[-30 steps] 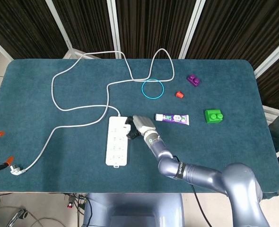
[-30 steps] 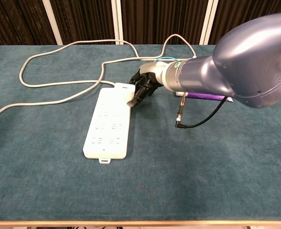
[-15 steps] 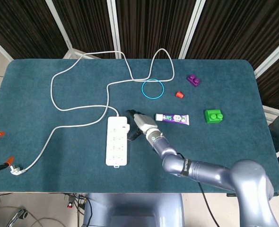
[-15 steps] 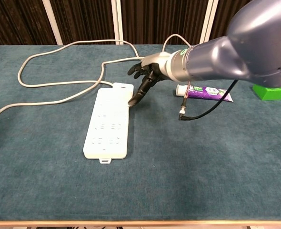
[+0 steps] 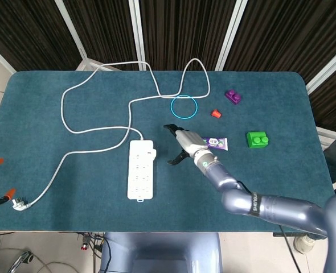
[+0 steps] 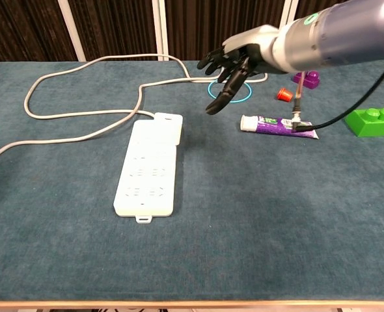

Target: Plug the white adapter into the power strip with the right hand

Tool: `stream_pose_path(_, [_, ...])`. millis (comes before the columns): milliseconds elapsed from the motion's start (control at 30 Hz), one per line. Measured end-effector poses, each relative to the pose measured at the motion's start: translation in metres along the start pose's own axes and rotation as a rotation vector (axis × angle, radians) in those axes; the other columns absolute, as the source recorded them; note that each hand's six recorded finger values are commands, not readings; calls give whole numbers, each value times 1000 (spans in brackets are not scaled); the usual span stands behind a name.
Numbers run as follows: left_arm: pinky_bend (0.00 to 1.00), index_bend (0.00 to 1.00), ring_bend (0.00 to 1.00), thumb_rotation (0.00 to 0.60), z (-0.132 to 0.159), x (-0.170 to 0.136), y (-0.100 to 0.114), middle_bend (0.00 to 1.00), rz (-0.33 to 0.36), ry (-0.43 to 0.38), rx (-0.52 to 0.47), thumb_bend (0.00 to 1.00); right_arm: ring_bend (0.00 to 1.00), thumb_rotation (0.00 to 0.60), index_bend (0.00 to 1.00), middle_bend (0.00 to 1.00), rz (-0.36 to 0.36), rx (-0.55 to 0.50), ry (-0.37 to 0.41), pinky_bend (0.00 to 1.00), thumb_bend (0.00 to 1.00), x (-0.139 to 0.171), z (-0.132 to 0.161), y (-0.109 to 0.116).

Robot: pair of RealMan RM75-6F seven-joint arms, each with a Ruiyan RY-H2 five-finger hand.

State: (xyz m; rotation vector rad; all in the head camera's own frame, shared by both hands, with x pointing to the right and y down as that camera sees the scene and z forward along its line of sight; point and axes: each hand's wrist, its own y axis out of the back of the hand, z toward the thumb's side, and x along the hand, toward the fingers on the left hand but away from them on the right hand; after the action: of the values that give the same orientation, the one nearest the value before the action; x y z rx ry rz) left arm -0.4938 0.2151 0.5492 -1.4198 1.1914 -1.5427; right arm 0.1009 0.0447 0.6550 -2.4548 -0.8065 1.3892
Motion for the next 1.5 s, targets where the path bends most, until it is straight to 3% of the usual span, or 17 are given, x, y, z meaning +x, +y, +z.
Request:
stream_pose_path(167, [126,255,14,600,3,-1,-1,97,-2,-9,-2,143,477,600,132,461,-27,-25,19,403,290,13,-3,6])
stream_pose_path(233, [126,256,14,600,3,-2,-1,97,-2,-9,-2,143,581,600,170,571,-31,-22,32,556,340,16,-2,7])
stream_pose_path(367, [126,256,14,600,2,-1,-1,97,-4,-4,1,143,650,600,231,653,-42,10,69,659,396,22,3,5])
stream_pose_path(667, [126,256,14,600,2,-1,-2,97,-7,-5,1,143,696,600,245,704,17,114,92,689,460,24,8,-24])
stream_pose_path(1500, [126,257,14,600,0,0,-1,97,-5,1,-4,144,742,600,245,750,60,149,30,698,518,0,20,-61])
